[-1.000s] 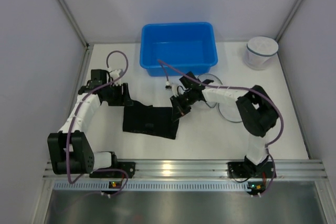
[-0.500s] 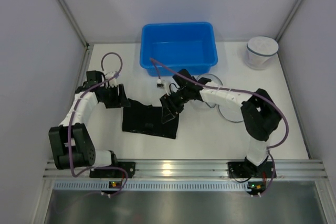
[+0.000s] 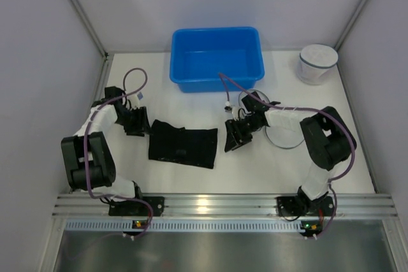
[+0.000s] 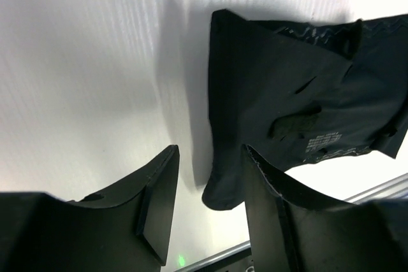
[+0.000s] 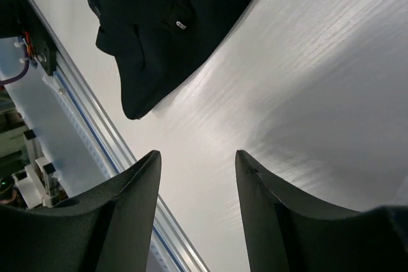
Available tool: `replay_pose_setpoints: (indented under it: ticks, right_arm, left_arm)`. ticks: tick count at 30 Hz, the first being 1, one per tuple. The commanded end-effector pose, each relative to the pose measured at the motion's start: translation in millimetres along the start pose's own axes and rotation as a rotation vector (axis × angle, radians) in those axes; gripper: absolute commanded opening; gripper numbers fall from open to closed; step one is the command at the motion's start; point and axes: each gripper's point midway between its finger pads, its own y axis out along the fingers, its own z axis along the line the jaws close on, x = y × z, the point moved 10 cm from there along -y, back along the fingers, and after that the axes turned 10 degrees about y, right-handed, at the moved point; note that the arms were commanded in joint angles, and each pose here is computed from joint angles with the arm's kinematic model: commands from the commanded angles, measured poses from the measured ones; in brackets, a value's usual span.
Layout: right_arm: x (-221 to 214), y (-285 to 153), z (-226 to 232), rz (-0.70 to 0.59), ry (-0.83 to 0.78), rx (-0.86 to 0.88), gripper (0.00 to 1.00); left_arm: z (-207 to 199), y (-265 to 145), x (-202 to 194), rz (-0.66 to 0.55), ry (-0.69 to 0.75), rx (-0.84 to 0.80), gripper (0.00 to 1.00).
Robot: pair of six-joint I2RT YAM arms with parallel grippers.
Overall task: Place the bra in the laundry bag and zip it closed
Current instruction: Adjust the bra at the center of the board.
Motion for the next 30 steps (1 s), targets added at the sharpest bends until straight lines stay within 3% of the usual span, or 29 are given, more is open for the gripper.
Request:
replay_pose_setpoints:
  ticks: [1,8,11,15,17,21,30]
  right_arm:
    - [10,3,8,-0.044,-0.047,0.07,0.51]
    - [14,16,10,-0.04,-0.042,0.12,0.5]
    - [14,23,12,-0.028,-0.042,0.128,0.49]
    - [16,28,14,-0.032,-0.049,0.142,0.47]
    - [19,28,17,-0.037,-0.051,0.152,0.47]
    - [23,32,22,-0.038,-0.043,0.186,0.46]
    - [32,45,37,-0.042,-0.044,0.261,0.46]
  left_arm:
    - [5,-6,1,0.01,-0.002,-0.072,0.49]
    - [8,3,-3,0.042,-0.035,-0.15,0.41]
    - [7,5,-3,0.038,-0.043,-0.189,0.33]
    - [6,2,-1,0.022,-0.041,-0.19,0.07]
    - [4,-4,1,-0.002,-0.026,-0.182,0.0]
    - [-3,-18,7,-0.064,-0.008,-0.181,0.0]
    - [-13,-41,16,-0.079,-0.026,0.059,0.0]
